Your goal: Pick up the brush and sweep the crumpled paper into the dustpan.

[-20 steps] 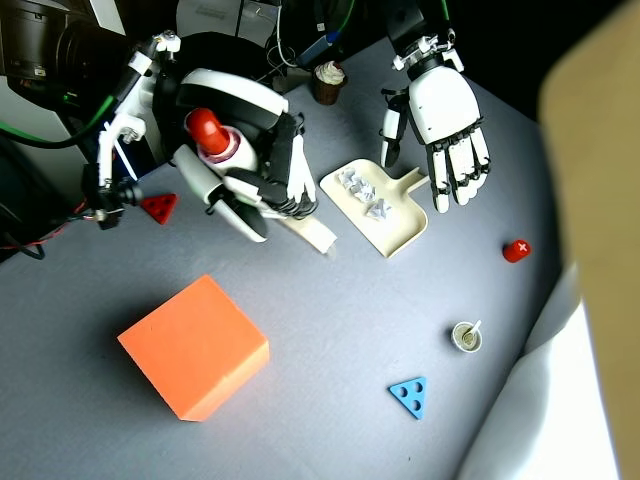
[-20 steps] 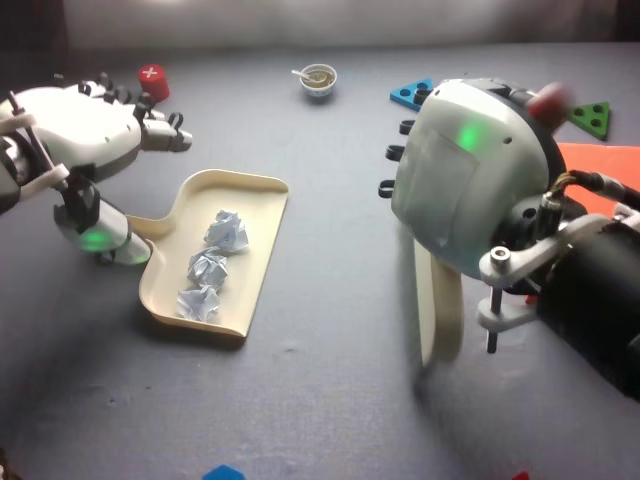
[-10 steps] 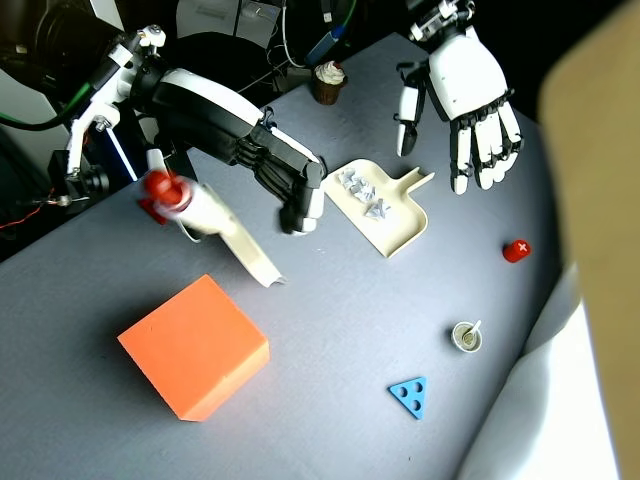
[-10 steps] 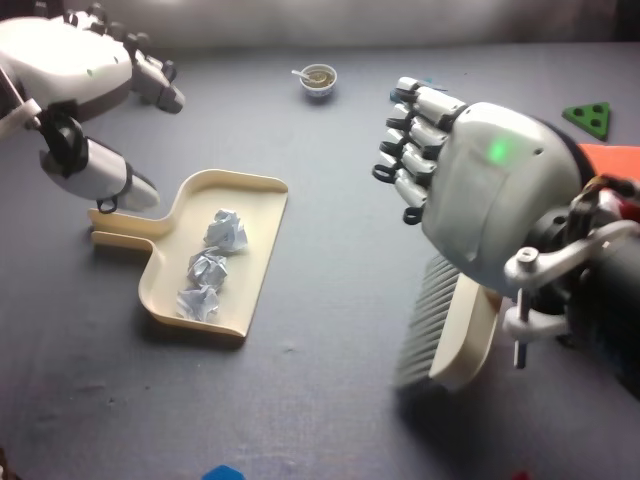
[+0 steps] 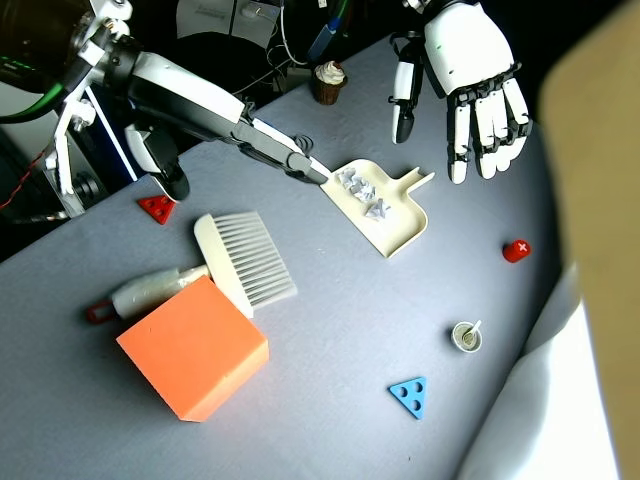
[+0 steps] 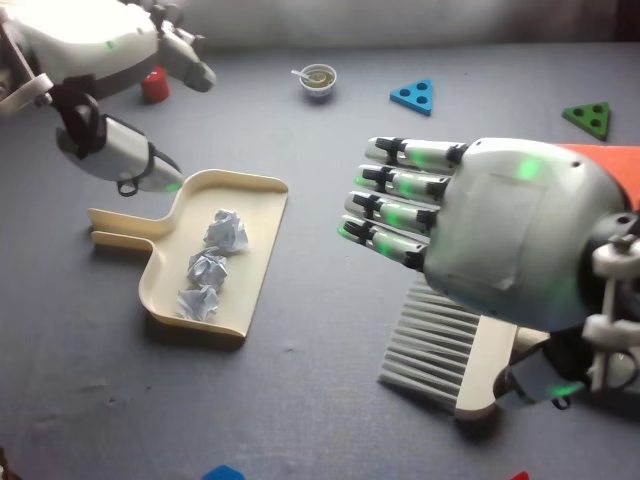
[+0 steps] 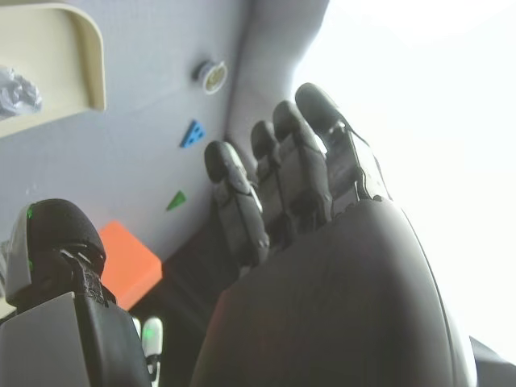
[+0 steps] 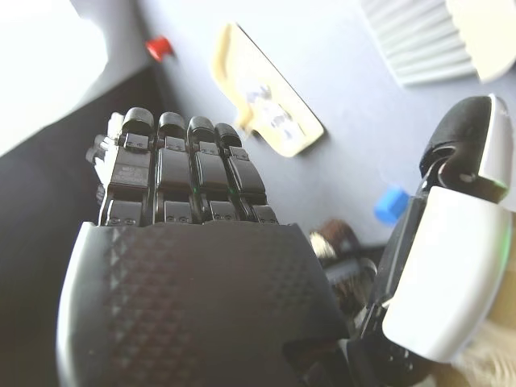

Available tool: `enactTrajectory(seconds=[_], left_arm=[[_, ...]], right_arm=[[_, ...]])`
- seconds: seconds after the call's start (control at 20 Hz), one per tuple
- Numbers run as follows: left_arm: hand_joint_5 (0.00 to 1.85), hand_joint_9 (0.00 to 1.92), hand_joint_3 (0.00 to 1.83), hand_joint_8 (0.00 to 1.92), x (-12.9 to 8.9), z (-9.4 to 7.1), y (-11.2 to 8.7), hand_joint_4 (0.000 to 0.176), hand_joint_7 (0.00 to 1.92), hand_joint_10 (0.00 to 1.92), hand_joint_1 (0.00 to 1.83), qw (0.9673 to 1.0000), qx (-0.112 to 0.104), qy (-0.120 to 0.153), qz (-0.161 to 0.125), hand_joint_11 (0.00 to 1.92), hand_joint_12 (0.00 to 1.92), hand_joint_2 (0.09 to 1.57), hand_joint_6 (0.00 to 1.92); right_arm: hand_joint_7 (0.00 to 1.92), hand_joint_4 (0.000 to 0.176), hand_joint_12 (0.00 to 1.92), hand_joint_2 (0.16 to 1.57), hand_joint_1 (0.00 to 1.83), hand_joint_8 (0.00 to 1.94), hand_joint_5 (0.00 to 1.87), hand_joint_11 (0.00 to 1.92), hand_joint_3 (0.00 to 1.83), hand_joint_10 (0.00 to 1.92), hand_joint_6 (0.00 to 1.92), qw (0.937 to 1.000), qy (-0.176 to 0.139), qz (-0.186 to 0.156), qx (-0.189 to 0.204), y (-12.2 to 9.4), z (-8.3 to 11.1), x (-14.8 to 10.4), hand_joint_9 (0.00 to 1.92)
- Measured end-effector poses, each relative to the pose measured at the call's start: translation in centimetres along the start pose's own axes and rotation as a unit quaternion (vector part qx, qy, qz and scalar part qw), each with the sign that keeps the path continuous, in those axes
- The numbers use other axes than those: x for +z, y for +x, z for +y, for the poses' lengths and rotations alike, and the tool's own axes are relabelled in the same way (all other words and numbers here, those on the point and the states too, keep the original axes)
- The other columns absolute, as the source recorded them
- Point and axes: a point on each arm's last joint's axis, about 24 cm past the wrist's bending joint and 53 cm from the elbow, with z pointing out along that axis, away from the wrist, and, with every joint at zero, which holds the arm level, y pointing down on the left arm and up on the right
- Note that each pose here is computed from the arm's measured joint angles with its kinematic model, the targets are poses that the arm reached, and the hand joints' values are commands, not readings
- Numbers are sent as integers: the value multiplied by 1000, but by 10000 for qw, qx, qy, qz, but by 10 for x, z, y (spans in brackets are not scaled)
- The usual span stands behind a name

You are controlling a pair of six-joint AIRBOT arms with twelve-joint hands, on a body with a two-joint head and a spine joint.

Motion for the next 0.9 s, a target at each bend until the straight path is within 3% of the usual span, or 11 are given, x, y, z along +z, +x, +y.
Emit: enactTrajectory(seconds=[0.15,0.25,0.4,0.5,0.65,0.8,0.9], left_arm=[[538,302,4,0,0,-4,3,60,343,1,810,10000,-29,54,66,0,792,982,0],[543,306,1,2,-2,-5,4,70,348,2,811,9999,-29,67,86,0,792,976,2],[532,287,2,3,-3,-3,5,66,334,1,793,9999,-18,46,113,0,791,988,3],[553,310,0,6,-3,-1,5,68,362,6,799,9999,-18,32,106,0,842,976,6],[546,313,1,4,-3,-4,1,76,363,4,756,9999,-22,67,74,0,805,990,5],[536,304,5,0,-3,-9,0,74,347,1,710,9999,-22,95,56,0,813,1012,0],[535,315,2,3,-3,-12,-1,78,359,4,693,9999,4,119,67,0,837,1012,3]], right_arm=[[0,0,0,728,601,0,0,0,9,0,0,9970,-501,134,571,11,-12,-20,0],[0,0,0,739,590,0,0,0,11,0,0,9937,-821,151,742,10,-12,-31,0],[0,0,0,743,565,0,0,0,9,0,0,9821,-1211,272,1416,17,-16,-46,0],[4,0,4,731,457,1,29,9,2,0,10,9809,-1040,151,1637,16,-37,-53,0],[0,0,0,796,25,0,6,0,17,0,2,9796,-808,121,1836,19,-65,-71,0],[14,0,0,855,0,1,27,0,15,0,3,9771,-963,94,1897,17,-61,-79,0],[0,0,0,881,0,0,9,0,17,0,1,9714,-800,213,2224,27,-66,-78,0]])
